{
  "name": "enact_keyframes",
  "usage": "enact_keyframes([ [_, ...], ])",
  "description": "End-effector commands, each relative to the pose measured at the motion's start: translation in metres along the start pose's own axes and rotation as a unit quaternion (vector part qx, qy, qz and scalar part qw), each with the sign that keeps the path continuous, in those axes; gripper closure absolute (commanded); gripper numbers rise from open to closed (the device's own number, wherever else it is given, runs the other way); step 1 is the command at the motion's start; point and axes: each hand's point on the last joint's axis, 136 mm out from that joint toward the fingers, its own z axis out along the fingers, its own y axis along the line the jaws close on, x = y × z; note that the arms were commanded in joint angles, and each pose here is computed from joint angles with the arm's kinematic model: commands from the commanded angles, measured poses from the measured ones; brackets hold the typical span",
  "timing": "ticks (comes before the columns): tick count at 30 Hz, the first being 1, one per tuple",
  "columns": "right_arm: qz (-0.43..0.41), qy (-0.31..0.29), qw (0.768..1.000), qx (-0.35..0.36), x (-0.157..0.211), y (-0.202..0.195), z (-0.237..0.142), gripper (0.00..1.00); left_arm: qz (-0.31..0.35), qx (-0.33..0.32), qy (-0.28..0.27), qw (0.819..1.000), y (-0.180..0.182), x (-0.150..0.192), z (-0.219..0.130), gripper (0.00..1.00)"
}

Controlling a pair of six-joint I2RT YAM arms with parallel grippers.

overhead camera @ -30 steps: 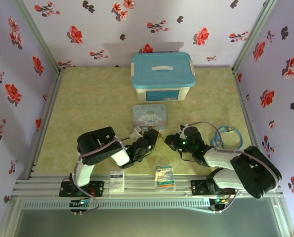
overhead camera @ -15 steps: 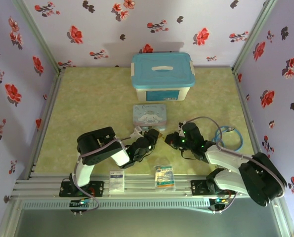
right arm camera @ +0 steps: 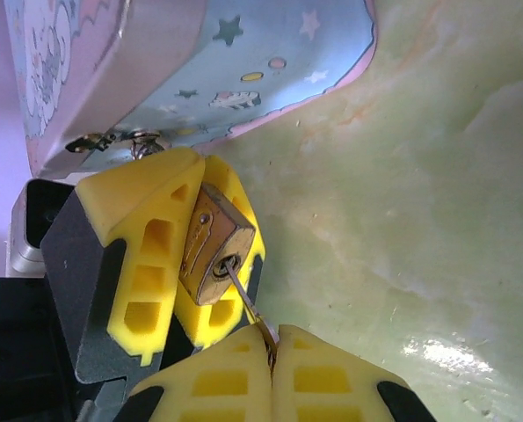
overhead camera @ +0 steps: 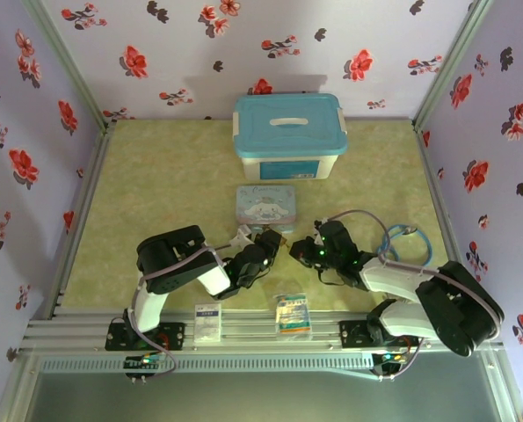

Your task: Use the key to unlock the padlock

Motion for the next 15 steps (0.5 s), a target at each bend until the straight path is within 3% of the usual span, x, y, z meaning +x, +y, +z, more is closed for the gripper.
enact_keyframes([
  [1,-0.036,-0.031,0.995,-0.088,-0.012,0.067,-0.008,1.0,-0.025,0.045,0.1,0.994,-0.028,0.051,-0.004,1.0],
  [5,-0.092,-0.022,0.994,-0.059,0.0,0.07,-0.007,1.0,-0.03,0.043,0.094,0.994,-0.027,0.046,-0.002,1.0],
  [11,-0.022,-0.029,0.997,-0.068,-0.017,0.034,-0.011,1.0,-0.027,0.042,0.093,0.994,-0.028,0.042,-0.007,1.0],
  [15,-0.021,-0.023,0.998,-0.057,-0.02,0.021,-0.019,1.0,-0.027,0.039,0.087,0.995,-0.024,0.038,-0.01,1.0],
])
